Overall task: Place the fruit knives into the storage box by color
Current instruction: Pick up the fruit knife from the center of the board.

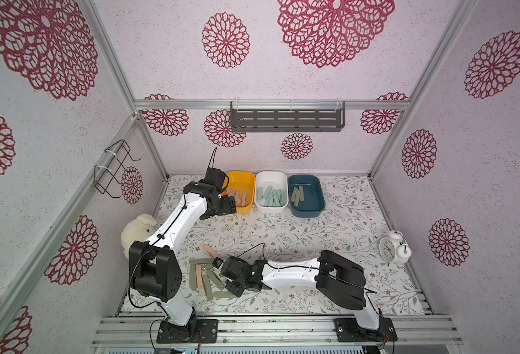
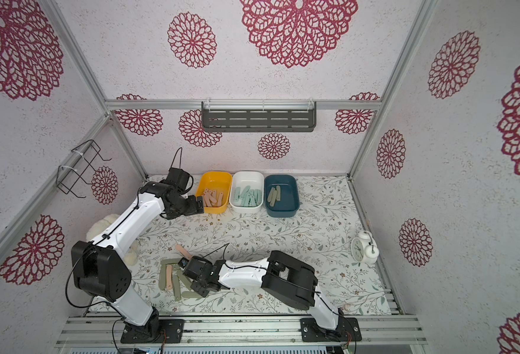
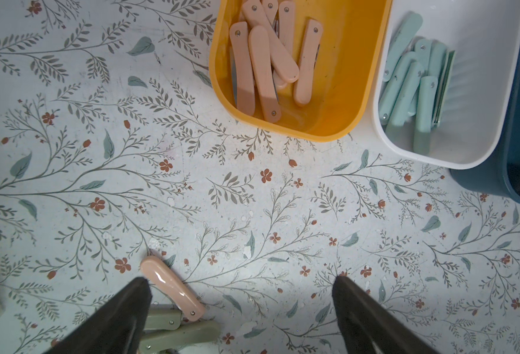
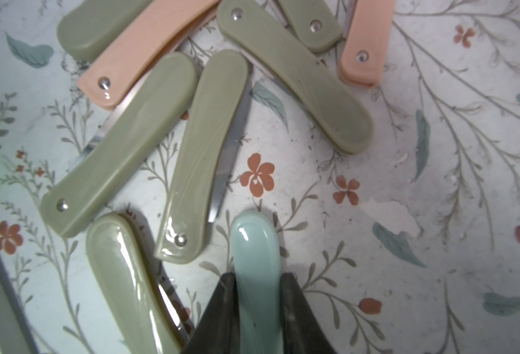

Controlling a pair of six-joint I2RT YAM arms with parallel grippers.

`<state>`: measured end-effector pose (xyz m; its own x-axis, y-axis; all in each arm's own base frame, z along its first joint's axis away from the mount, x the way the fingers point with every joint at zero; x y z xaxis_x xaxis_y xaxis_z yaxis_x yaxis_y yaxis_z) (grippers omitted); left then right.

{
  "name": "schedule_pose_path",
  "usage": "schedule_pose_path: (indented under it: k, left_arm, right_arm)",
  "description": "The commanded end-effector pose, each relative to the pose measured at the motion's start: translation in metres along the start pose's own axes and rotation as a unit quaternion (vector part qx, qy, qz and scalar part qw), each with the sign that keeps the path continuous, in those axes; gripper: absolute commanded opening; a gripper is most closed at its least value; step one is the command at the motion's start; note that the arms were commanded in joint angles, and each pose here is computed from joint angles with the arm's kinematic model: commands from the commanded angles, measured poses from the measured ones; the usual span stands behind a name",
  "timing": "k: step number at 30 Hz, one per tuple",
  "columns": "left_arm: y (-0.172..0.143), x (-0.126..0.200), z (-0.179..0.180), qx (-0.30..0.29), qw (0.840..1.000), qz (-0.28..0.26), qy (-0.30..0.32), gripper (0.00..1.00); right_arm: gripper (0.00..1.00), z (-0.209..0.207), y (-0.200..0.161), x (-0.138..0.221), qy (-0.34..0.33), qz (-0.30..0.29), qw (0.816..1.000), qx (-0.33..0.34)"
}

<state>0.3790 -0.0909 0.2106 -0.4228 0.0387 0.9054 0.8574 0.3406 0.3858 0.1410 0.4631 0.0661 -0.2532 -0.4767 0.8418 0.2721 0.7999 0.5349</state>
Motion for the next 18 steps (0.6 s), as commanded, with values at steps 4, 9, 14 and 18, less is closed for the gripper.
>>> schedule_pose_path:
  k: [4, 9, 14, 18]
  left_arm:
    - [0.005, 0.008, 0.0, 0.004, 1.0, -0.017, -0.015, 0.97]
    - [0.005, 0.008, -0.001, 0.004, 1.0, -0.016, -0.016, 0.97]
    - [0.007, 0.009, -0.004, 0.001, 1.0, -0.017, -0.026, 0.97]
    - [0.007, 0.01, -0.002, 0.001, 1.0, -0.018, -0.023, 0.97]
  right_arm:
    - [0.16, -0.031, -0.026, 0.002, -0.05, 0.052, 0.996, -0.05]
    - [0.12, -0.073, -0.05, 0.007, -0.094, 0.083, 0.986, -0.11]
    - [0.14, -0.091, -0.059, 0.012, -0.096, 0.087, 0.98, -0.152]
    - [0.26, -0.089, -0.058, 0.005, -0.082, 0.09, 0.979, -0.163]
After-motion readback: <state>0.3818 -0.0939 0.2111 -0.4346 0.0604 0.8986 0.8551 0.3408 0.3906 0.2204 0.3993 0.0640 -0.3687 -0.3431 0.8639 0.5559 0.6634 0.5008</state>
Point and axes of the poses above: each gripper's point midway between its finger pads, its own x axis back along the fingers, its own z axis along the line the jaws close on, y = z × x, the point moved 4 cm from there along x, back along the fingers, and after that the axes turned 9 degrees about x, right-handed, at the moved point
